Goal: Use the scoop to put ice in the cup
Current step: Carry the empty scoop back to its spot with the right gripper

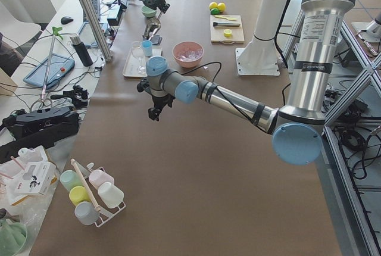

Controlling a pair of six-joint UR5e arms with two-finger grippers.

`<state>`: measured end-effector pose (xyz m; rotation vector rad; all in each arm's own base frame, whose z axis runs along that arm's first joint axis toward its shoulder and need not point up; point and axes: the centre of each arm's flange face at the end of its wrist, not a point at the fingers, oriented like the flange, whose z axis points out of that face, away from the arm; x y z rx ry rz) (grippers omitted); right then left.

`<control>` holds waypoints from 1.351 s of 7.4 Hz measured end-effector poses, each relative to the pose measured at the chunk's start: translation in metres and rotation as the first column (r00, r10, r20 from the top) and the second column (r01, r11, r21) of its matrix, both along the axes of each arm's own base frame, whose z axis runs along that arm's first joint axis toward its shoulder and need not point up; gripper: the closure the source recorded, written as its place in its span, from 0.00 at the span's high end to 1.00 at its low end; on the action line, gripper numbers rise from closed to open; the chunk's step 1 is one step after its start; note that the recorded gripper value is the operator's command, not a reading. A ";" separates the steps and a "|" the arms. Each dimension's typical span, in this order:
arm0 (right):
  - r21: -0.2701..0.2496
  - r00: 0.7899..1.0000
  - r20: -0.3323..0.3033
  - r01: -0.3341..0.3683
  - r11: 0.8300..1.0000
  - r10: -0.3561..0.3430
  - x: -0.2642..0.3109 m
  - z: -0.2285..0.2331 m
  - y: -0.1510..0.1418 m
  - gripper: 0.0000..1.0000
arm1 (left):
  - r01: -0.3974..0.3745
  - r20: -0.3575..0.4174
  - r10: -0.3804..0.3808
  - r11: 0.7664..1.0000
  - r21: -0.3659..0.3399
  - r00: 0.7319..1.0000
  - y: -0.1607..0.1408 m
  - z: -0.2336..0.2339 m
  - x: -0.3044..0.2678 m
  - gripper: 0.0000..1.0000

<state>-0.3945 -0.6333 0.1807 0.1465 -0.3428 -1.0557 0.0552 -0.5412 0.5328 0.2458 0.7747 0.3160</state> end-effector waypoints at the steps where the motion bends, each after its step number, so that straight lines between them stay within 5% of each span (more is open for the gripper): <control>1: 0.002 1.000 -0.014 0.006 1.000 -0.006 0.000 -0.002 -0.001 0.00 | 0.075 0.015 -0.074 0.995 -0.064 0.997 0.002 0.033 -0.041 0.99; 4: 0.006 1.000 -0.027 0.006 1.000 -0.006 0.011 -0.004 0.005 0.00 | 0.140 0.043 -0.135 0.975 -0.173 0.990 0.009 0.091 -0.076 0.99; 7: -0.038 0.982 0.052 -0.181 0.983 0.183 0.097 0.057 0.052 0.00 | 0.210 0.057 -0.203 0.954 -0.216 0.978 0.015 0.116 -0.114 0.99; 8: -0.121 0.936 0.095 -0.326 0.938 0.338 0.142 0.094 0.072 0.00 | 0.220 0.059 -0.212 0.950 -0.222 0.975 0.017 0.120 -0.122 0.99; 10: -0.274 0.814 0.116 -0.525 0.806 0.569 0.208 0.174 0.117 0.00 | 0.240 0.062 -0.232 0.945 -0.222 0.971 0.027 0.130 -0.142 0.99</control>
